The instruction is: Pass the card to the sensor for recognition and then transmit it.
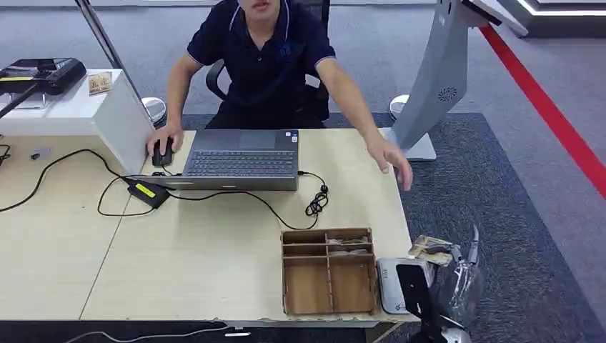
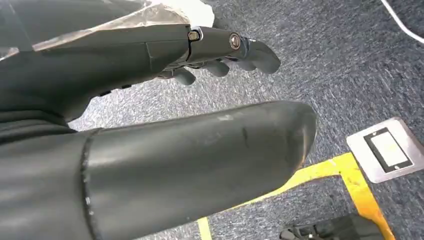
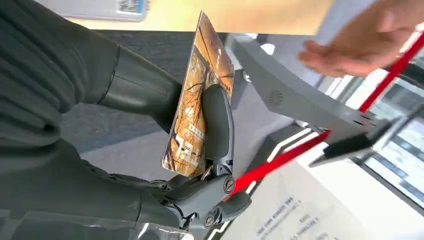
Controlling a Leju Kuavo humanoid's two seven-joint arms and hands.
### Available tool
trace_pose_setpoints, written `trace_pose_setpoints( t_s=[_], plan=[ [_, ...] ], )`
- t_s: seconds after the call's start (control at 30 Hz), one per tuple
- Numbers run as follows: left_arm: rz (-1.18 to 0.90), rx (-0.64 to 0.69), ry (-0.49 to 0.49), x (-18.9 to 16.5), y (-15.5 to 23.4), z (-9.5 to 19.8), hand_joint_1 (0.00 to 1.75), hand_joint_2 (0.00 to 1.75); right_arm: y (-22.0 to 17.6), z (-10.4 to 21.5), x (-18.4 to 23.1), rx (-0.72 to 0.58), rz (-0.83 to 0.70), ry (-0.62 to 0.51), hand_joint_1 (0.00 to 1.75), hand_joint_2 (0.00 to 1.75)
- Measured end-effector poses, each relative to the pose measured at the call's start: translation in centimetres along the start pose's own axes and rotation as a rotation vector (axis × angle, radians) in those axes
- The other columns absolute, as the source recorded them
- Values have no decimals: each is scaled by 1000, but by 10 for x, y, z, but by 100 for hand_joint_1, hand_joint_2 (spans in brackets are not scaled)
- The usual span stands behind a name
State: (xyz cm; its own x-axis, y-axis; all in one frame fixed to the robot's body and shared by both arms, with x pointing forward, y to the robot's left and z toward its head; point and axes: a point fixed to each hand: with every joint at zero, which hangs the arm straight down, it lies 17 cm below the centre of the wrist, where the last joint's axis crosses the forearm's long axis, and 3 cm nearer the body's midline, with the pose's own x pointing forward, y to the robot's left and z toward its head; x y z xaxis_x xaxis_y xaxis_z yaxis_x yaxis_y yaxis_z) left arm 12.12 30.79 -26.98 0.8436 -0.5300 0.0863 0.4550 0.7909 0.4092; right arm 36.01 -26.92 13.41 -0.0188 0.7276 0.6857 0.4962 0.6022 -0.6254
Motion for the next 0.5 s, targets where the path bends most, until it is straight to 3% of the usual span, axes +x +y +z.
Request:
trace_pose_setpoints(
  t_s=[0.5],
  plan=[
    [-38, -3, -18, 3, 0, 0, 0, 0, 0, -20, 108, -45, -193, -191, 175, 175]
  ],
)
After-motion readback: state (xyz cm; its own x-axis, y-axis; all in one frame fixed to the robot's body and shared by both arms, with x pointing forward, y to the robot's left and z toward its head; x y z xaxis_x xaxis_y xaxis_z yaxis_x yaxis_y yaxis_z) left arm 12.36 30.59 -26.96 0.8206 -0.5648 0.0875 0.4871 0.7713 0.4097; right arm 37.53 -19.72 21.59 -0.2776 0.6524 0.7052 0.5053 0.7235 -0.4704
